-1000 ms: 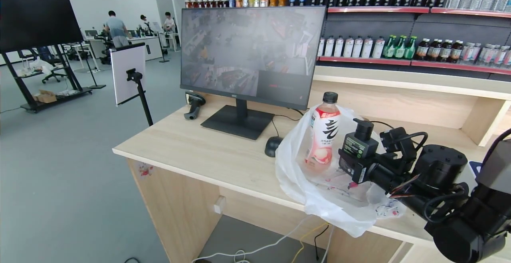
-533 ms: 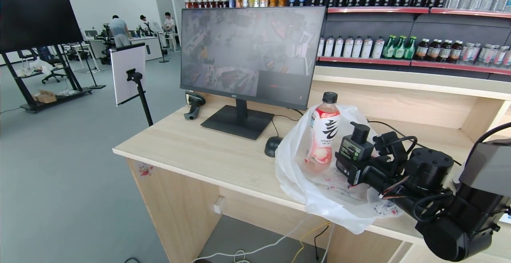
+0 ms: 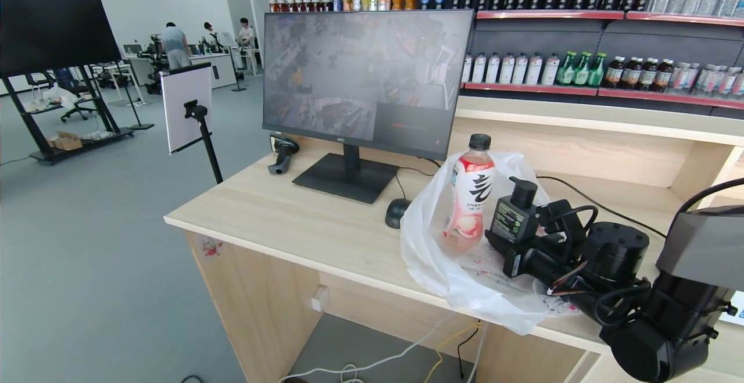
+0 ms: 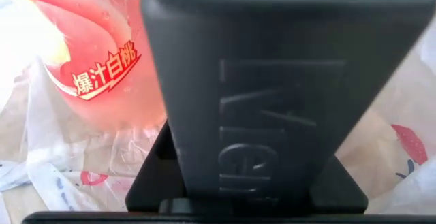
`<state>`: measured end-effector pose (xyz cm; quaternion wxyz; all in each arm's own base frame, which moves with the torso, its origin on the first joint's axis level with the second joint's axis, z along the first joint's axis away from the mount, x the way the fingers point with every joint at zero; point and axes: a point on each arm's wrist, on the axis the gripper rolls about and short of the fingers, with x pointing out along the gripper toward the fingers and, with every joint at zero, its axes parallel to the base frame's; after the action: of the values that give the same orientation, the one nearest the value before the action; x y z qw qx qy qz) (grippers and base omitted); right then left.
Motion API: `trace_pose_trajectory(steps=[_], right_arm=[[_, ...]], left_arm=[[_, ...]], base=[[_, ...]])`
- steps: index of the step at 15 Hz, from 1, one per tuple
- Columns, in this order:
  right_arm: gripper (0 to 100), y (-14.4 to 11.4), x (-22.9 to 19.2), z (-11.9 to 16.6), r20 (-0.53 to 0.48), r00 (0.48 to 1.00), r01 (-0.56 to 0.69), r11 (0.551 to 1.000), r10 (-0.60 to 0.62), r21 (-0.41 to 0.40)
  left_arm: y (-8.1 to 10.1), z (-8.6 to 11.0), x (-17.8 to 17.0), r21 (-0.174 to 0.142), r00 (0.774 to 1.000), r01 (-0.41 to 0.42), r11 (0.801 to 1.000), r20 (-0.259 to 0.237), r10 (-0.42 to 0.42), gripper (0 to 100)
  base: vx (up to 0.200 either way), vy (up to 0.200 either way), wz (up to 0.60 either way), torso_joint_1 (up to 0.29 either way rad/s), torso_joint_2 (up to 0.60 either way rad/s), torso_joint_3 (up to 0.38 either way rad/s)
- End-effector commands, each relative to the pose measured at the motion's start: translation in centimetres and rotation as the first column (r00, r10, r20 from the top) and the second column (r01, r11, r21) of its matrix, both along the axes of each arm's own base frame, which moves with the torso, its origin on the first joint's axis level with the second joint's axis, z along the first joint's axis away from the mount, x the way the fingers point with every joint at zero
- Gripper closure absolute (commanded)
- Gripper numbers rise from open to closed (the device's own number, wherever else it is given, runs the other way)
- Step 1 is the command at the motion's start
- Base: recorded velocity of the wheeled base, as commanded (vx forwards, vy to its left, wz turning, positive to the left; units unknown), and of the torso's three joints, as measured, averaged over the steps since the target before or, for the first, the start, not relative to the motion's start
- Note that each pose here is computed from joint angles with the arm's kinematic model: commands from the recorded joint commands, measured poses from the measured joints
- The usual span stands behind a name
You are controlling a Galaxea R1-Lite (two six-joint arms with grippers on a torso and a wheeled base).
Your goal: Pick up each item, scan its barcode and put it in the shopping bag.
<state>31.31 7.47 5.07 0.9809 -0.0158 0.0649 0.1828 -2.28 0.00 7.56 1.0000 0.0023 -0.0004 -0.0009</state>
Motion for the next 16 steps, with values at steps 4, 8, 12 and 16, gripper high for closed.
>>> trace_pose_trajectory(steps=[4, 8, 12, 16], right_arm=[[100, 0.0, 0.0, -0.4, -0.015, 1.0, 0.0, 1.0, 0.0, -0.004], [0, -0.2, 0.0, 0.0, -0.002, 1.0, 0.006, 1.0, -0.006, 0.0], [0, -0.9, -1.2, 2.3, 0.049, 0.999, 0.02, 1.0, -0.02, 0.012], [0, -1.7, -3.5, 4.1, 0.074, 0.997, 0.029, 0.999, -0.03, 0.018]], left_arm=[[0.0, 0.0, 0.0, 0.0, 1.0, 0.0, 1.0, 0.001, 0.0, 0], [0.0, 0.0, 0.0, 0.0, 1.0, 0.0, 1.0, 0.001, 0.0, 0], [0.0, 0.0, 0.0, 0.0, 1.0, 0.0, 1.0, 0.001, 0.0, 0], [0.0, 0.0, 0.0, 0.0, 1.0, 0.0, 1.0, 0.001, 0.0, 0]], base=[[0.0, 0.0, 0.0, 0.0, 0.0, 0.0], [0.0, 0.0, 0.0, 0.0, 0.0, 0.0], [0.0, 0.0, 0.0, 0.0, 0.0, 0.0], [0.0, 0.0, 0.0, 0.0, 0.0, 0.0]])
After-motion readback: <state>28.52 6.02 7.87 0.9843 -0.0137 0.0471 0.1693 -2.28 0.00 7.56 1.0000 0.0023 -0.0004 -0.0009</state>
